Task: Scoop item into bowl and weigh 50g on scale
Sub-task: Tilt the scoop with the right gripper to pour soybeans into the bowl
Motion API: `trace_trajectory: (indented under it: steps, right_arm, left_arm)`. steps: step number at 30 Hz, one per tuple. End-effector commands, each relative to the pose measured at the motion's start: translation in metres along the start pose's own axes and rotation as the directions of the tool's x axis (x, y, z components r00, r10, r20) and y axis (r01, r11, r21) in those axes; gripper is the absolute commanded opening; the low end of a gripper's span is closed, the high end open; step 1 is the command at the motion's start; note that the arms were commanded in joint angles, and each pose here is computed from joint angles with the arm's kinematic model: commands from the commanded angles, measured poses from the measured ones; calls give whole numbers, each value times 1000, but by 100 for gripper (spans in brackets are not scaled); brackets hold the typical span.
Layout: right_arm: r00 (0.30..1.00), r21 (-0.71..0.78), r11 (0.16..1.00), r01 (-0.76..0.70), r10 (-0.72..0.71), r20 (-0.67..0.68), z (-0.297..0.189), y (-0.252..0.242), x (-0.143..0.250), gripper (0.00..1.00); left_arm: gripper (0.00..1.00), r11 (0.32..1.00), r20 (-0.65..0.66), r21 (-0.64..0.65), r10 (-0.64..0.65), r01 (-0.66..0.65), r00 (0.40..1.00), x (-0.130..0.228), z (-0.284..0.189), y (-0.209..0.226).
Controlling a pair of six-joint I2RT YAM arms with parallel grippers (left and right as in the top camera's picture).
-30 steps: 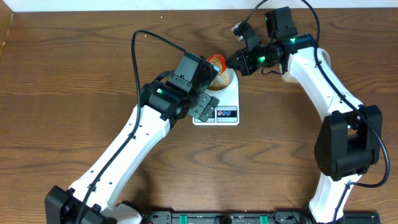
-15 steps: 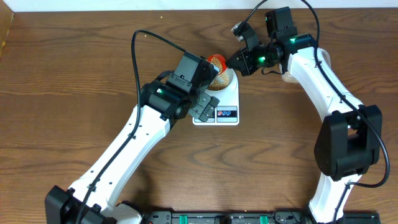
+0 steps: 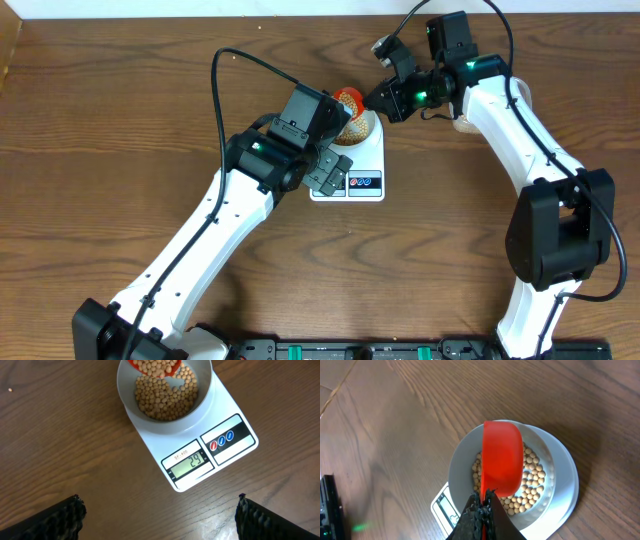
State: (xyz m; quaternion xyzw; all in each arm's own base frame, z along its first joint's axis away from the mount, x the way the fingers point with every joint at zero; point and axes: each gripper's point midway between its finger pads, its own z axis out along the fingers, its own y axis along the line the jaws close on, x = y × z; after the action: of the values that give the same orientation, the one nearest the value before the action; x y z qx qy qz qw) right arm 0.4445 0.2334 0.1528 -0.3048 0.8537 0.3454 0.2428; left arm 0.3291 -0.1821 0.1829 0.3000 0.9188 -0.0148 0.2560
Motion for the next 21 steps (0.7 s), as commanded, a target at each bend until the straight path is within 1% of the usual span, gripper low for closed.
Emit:
trace_trajectory:
  steps: [1, 16, 21]
  right_arm:
    - [998, -8, 998, 62, -61, 12, -5, 9, -5, 1]
    - [995, -9, 995, 97, -97, 11, -5, 10, -5, 1]
    - [991, -9, 991, 135, -135, 8, -5, 10, -4, 1]
  left_arm:
    - [98, 1000, -13, -6, -11, 11, 1000, 4, 2, 2]
    - [98, 1000, -13, -6, -11, 11, 1000, 4, 2, 2]
    - [98, 1000, -13, -6, -11, 11, 1000, 4, 2, 2]
